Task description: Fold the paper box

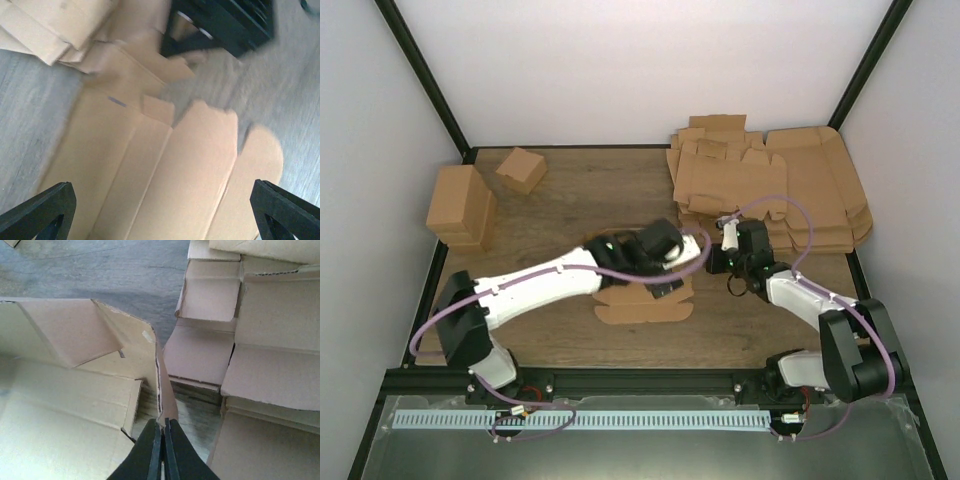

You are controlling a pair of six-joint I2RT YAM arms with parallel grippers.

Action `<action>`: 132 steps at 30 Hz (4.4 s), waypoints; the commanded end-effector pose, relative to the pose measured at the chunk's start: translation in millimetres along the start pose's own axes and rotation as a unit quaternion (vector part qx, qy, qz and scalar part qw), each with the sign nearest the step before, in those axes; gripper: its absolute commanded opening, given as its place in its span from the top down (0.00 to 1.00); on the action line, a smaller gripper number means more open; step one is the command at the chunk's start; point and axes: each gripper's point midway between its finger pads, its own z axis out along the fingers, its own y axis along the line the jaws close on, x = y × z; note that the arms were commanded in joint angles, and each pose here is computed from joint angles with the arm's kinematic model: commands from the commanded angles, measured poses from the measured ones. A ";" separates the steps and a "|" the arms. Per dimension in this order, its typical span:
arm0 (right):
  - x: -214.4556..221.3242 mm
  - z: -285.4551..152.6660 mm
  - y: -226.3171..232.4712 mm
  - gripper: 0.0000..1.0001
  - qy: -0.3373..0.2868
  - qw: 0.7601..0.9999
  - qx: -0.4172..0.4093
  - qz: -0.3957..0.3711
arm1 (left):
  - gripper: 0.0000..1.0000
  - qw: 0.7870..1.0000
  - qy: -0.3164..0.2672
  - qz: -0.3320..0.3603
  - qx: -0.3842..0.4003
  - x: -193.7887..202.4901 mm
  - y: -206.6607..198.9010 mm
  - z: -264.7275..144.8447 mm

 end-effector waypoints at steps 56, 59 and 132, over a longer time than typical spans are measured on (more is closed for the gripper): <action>-30.4 5.0 63.5 0.99 -0.065 0.976 -0.070 -0.197 | 0.13 0.867 -0.013 -0.315 0.385 69.6 54.6 32.3; -31.0 4.7 65.3 0.99 -0.065 0.975 -0.075 -0.198 | 0.13 0.868 -0.005 -0.321 0.379 76.3 51.2 31.2; 8.1 -7.1 85.3 0.99 -0.054 0.985 -0.101 -0.129 | 0.45 0.894 0.031 -0.386 0.225 69.4 49.2 23.0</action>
